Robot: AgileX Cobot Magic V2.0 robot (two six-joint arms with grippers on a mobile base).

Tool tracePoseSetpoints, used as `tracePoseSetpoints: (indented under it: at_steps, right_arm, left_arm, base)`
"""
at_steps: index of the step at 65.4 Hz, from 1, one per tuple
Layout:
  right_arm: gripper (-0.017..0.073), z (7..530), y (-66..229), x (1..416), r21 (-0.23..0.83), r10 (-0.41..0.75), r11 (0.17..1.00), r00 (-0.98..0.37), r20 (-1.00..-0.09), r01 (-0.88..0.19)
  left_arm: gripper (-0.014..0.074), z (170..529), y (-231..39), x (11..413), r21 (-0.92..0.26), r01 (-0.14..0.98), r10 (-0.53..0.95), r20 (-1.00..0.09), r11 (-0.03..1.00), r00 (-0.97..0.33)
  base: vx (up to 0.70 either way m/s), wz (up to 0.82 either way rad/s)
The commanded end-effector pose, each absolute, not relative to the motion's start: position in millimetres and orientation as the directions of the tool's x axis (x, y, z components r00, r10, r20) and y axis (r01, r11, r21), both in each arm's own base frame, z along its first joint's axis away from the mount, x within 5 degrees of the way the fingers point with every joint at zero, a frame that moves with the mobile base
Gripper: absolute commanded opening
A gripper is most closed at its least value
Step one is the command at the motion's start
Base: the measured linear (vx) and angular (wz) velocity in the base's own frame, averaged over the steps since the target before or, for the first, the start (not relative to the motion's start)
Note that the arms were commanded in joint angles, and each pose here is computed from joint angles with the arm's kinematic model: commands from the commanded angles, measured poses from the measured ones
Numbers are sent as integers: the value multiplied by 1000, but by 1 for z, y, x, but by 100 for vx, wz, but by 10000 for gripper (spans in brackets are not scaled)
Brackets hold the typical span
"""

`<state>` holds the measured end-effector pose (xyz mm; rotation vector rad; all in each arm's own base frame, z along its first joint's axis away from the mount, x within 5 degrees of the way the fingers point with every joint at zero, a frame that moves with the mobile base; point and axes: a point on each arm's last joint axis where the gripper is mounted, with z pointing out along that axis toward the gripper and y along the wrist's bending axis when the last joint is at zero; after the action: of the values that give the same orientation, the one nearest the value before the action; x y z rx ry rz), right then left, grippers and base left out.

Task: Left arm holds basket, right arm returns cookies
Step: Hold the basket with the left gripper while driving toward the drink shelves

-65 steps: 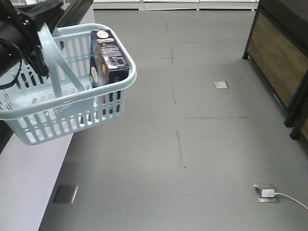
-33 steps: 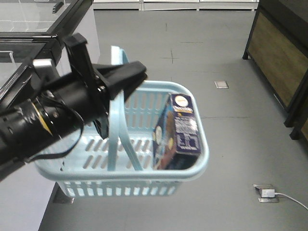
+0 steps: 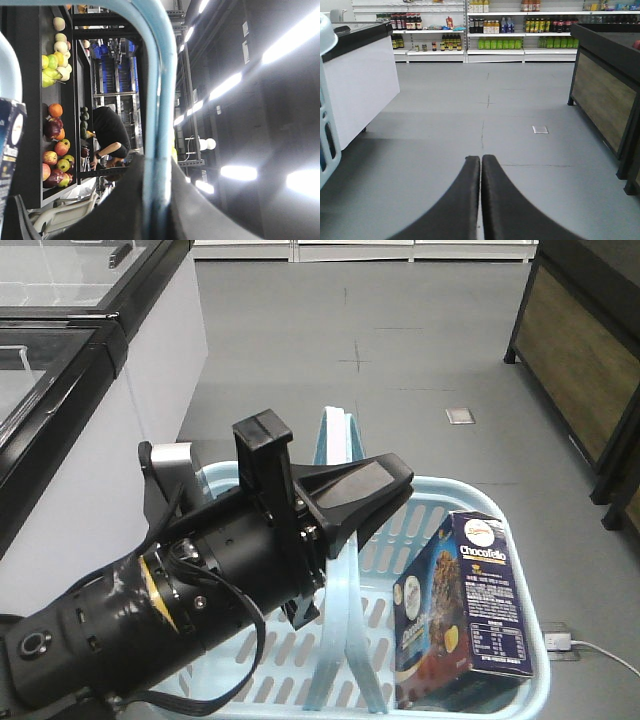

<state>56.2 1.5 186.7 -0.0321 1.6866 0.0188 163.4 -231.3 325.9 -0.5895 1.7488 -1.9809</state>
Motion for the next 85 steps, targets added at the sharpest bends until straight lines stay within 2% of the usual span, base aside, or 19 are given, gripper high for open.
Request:
tracePoseSetpoints:
  at_steps: [1,20,85]
  right_arm:
    - [-8,194,2,56,-15,-16,999,-29,-999,-35]
    - [-8,194,2,56,-15,-16,999,-29,-999,-35]
    - [-8,194,2,56,-15,-16,999,-29,-999,-35]
  left_arm:
    - [-8,358,-224,157,-952,151,-607,44,-265,-794]
    - [-8,359,-226,155,-951,215,-601,-39,-223,-798]
    - [-8,359,-226,155,-951,215,-601,-39,-223,-798]
  base:
    - [0,0]
    - [0,0]
    - [0,0]
